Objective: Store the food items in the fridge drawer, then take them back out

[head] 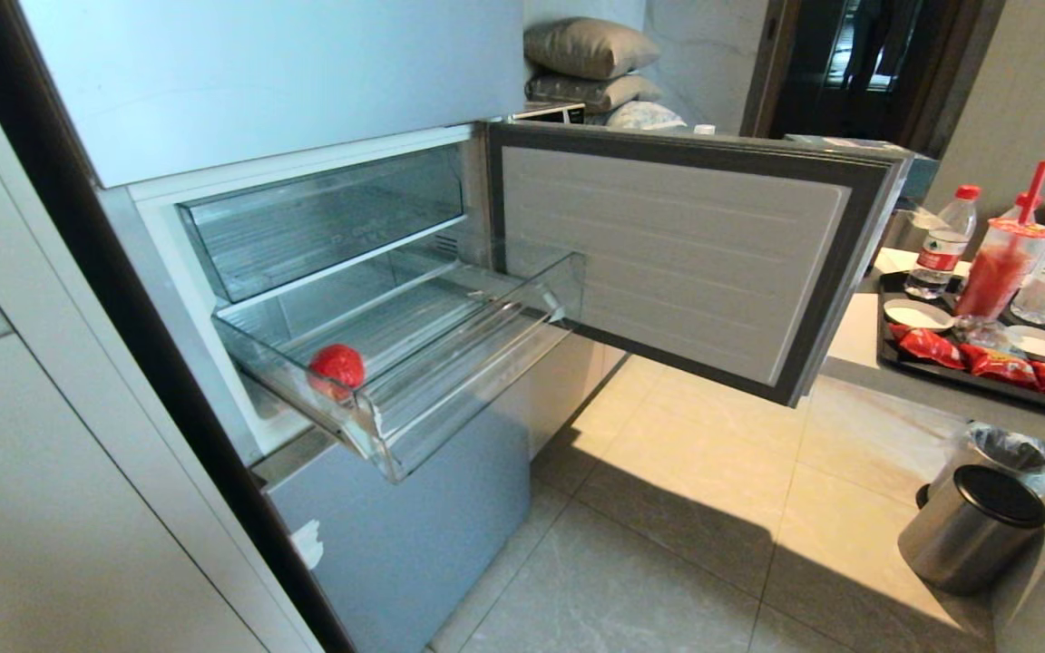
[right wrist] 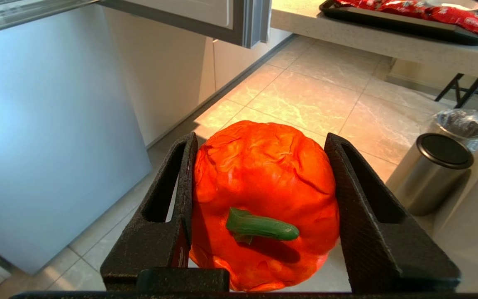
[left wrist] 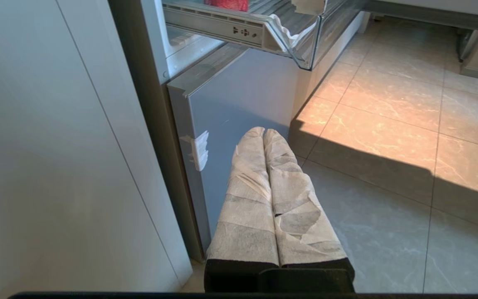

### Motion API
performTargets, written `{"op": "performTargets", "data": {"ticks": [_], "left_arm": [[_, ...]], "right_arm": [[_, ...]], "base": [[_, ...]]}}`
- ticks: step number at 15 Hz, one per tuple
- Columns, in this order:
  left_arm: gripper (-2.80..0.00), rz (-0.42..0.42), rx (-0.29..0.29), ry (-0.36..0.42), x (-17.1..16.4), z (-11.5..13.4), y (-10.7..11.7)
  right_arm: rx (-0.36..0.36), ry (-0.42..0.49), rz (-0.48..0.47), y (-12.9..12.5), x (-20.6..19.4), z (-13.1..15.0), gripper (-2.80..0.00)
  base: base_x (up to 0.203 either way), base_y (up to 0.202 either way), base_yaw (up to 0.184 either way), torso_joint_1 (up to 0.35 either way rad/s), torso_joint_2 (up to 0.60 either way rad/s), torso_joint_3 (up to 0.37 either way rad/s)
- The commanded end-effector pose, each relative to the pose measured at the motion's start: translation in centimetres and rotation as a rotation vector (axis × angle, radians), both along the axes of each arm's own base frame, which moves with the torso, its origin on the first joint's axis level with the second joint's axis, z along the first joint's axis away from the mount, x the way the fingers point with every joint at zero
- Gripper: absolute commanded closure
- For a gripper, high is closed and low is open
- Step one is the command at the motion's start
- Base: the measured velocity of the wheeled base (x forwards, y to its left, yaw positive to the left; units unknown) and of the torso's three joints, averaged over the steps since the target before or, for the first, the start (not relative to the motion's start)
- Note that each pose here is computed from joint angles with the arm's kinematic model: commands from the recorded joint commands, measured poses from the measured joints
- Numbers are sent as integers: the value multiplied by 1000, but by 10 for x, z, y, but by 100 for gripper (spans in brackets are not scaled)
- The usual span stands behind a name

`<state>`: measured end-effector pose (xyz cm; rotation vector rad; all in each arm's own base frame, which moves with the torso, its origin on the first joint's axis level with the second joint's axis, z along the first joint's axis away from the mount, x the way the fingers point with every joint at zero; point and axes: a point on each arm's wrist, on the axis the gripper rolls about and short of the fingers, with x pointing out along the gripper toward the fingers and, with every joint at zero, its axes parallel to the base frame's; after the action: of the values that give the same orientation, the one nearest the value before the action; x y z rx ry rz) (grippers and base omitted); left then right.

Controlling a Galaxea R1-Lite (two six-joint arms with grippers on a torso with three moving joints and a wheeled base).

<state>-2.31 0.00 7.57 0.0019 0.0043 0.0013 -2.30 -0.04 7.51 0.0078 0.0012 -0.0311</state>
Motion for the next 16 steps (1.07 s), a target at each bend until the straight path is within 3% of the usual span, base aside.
{"op": "performTargets", "data": {"ticks": [1,3,7,13,16], "left_arm": [[0,0,0,-3,0,0,0],[0,0,1,-1,0,0,0],[0,0,1,-1,0,0,0],[0,0,0,-1,0,0,0],[0,0,0,-1,0,0,0]], "right_arm": [[0,2,0,0,0,0,0],[0,2,0,0,0,0,0],[35,-1,-6,0,0,0,0],[34,-2,-6,0,0,0,0],[35,-2,-6,0,0,0,0]], "base": [[0,0,0,0,0,0],[74,0,-1,-4,-5,2],[197,0,-2,7,6,3],[194,0,0,1,3,3],[49,0,0,3,1,1]]}}
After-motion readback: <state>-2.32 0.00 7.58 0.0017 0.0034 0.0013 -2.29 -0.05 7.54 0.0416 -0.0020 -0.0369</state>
